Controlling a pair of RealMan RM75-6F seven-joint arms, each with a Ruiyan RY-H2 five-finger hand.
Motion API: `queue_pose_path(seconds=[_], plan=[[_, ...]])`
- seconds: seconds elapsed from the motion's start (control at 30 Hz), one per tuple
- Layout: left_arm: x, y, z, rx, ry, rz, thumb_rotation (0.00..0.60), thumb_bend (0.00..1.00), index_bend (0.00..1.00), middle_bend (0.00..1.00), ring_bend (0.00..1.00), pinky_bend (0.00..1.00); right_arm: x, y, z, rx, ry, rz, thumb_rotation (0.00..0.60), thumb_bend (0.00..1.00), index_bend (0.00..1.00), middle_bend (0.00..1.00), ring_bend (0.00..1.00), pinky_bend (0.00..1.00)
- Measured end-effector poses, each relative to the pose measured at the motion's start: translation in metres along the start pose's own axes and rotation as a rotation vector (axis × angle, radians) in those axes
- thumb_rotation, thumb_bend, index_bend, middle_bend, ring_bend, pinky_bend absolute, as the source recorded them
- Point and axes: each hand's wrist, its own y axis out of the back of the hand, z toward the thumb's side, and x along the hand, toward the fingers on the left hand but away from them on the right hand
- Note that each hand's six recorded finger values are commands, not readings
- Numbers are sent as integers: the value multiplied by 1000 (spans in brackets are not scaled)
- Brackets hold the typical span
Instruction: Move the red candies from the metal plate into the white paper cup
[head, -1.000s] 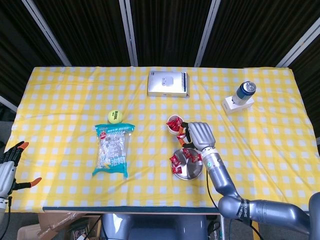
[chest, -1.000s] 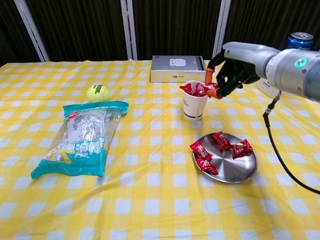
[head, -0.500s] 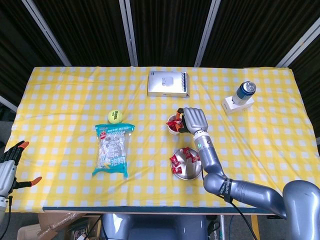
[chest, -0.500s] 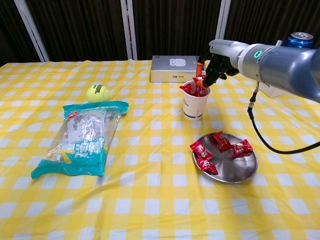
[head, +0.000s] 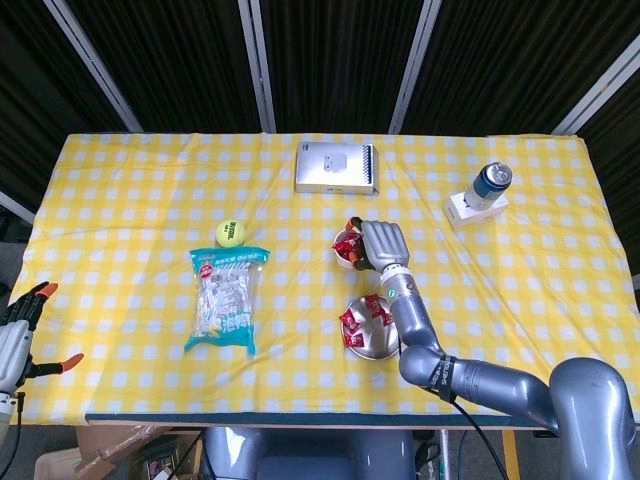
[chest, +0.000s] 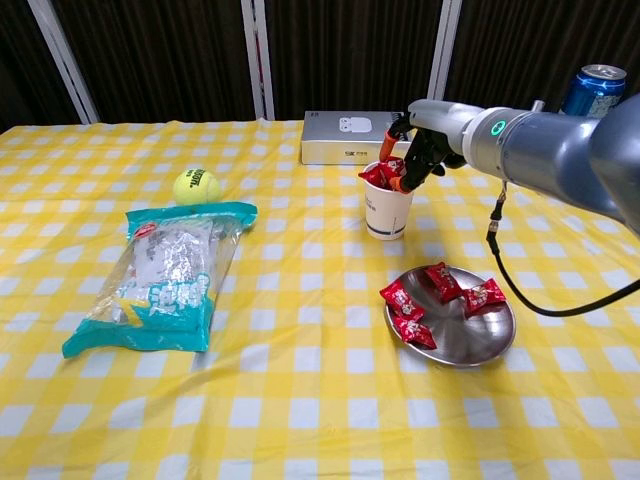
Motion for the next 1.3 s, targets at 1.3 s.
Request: queue_pose_path(seconds=[1.3], plan=[[-7, 2, 2, 21, -36, 26, 600, 9, 0, 0, 0, 0, 130, -68, -21, 65, 92, 195, 600, 412, 338, 752, 797, 1000]])
